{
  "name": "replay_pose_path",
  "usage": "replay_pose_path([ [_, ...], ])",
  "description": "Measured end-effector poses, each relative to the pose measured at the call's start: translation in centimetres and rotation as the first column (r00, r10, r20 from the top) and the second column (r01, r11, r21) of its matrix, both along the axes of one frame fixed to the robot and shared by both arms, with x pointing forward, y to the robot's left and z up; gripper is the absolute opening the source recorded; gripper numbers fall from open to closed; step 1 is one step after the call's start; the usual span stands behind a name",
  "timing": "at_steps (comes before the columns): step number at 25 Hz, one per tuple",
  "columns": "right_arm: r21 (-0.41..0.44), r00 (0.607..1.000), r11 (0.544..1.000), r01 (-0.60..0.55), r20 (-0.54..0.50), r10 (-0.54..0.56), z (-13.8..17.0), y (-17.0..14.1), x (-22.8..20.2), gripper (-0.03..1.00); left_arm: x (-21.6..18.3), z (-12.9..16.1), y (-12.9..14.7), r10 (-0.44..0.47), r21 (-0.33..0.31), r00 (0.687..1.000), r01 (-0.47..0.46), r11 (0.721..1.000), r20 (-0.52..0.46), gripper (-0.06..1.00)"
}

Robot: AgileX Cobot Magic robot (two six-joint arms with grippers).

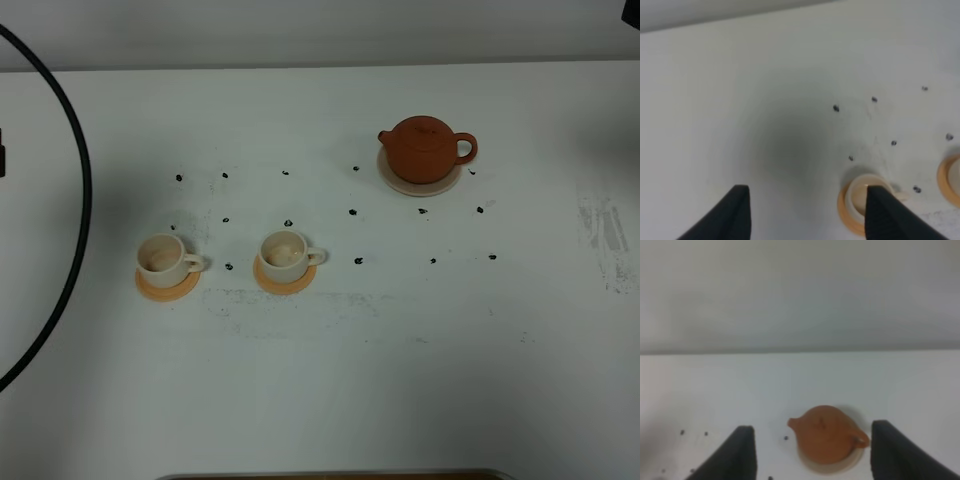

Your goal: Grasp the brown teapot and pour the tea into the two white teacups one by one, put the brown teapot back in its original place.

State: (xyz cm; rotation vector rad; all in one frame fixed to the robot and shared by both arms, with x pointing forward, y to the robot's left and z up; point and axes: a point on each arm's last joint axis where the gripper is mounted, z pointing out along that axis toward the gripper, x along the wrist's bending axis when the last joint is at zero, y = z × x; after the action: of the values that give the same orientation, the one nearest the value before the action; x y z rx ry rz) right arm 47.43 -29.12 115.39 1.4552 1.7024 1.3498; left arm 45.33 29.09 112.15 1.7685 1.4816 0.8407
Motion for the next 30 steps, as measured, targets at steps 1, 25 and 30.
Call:
replay_pose_path([
  [1,0.0,1.0,1.0,-0.008,0.021,0.008,0.3,0.2,-0.8,0.52,-0.8,0.5,0.0,0.002,-0.006,1.0,-0.002,1.0,0.015,0.52],
  [25,-0.078,0.976,0.988,-0.13,0.164,0.141,2.6,2.6,-11.2,0.48,-12.2,3.7,-0.1,-0.041,-0.003,0.997,0.041,0.999,0.065,0.44],
  [30,-0.076,0.978,0.988,-0.132,0.154,0.142,2.5,2.5,-11.0,0.48,-12.3,2.7,-0.2,-0.037,-0.017,0.999,0.037,0.999,0.0,0.44],
])
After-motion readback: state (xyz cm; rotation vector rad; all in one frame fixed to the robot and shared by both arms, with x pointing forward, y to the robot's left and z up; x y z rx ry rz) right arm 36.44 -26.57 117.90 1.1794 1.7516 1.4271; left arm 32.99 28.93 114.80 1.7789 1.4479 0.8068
